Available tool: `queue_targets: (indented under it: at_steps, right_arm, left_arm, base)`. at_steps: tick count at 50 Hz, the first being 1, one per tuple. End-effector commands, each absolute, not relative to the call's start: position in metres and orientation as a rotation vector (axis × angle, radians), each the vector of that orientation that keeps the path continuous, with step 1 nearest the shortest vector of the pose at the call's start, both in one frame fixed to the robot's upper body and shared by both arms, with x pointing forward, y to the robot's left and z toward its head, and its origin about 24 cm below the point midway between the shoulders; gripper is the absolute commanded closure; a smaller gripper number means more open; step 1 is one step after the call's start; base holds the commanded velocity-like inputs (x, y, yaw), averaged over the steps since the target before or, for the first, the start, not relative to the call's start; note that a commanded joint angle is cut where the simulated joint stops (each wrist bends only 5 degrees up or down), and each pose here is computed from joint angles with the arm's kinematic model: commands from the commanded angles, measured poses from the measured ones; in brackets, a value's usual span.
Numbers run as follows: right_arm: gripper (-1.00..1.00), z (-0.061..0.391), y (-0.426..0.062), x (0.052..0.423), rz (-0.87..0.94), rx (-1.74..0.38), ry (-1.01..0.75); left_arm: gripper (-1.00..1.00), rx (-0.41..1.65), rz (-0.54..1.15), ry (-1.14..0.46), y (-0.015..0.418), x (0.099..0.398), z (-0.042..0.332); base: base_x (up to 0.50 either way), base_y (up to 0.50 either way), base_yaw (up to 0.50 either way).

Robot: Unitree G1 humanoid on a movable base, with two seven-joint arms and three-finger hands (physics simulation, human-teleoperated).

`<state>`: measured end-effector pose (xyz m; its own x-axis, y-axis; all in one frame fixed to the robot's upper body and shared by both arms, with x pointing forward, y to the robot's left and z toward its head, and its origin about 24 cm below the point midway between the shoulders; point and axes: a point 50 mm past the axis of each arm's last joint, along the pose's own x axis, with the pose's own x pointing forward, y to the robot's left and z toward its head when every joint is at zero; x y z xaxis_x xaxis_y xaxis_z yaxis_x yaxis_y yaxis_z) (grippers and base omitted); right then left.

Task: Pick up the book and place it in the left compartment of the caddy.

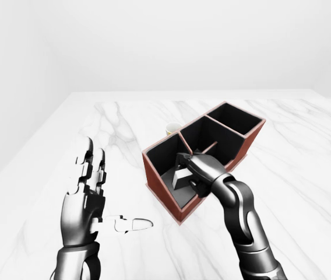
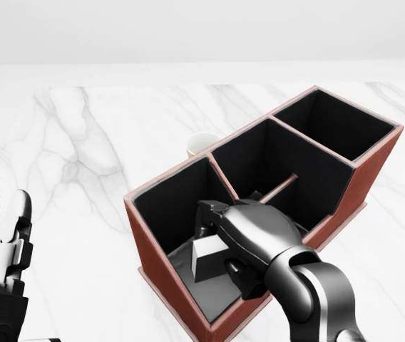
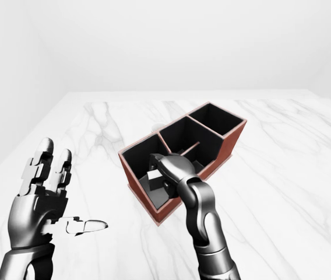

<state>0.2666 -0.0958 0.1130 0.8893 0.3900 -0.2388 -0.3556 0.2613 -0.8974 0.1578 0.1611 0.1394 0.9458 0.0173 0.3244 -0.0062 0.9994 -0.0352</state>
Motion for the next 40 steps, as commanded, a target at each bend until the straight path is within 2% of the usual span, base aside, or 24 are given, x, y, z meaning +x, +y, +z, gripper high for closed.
queue_targets:
  at_steps: [1, 40]
  right_arm:
    - [1.00, 0.108, -0.092, 0.275, 0.534, -1.177, -0.011]
    - [1.00, 0.094, -0.086, 0.283, 0.588, -1.175, 0.043]
  left_arm:
    - [-1.00, -0.036, 0.014, -0.333, 0.162, 0.158, 0.140]
    - [-1.00, -0.035, 0.013, -0.328, 0.162, 0.159, 0.138]
  base:
    - [0.00, 0.00, 0.00]
    - [0.00, 0.00, 0.00]
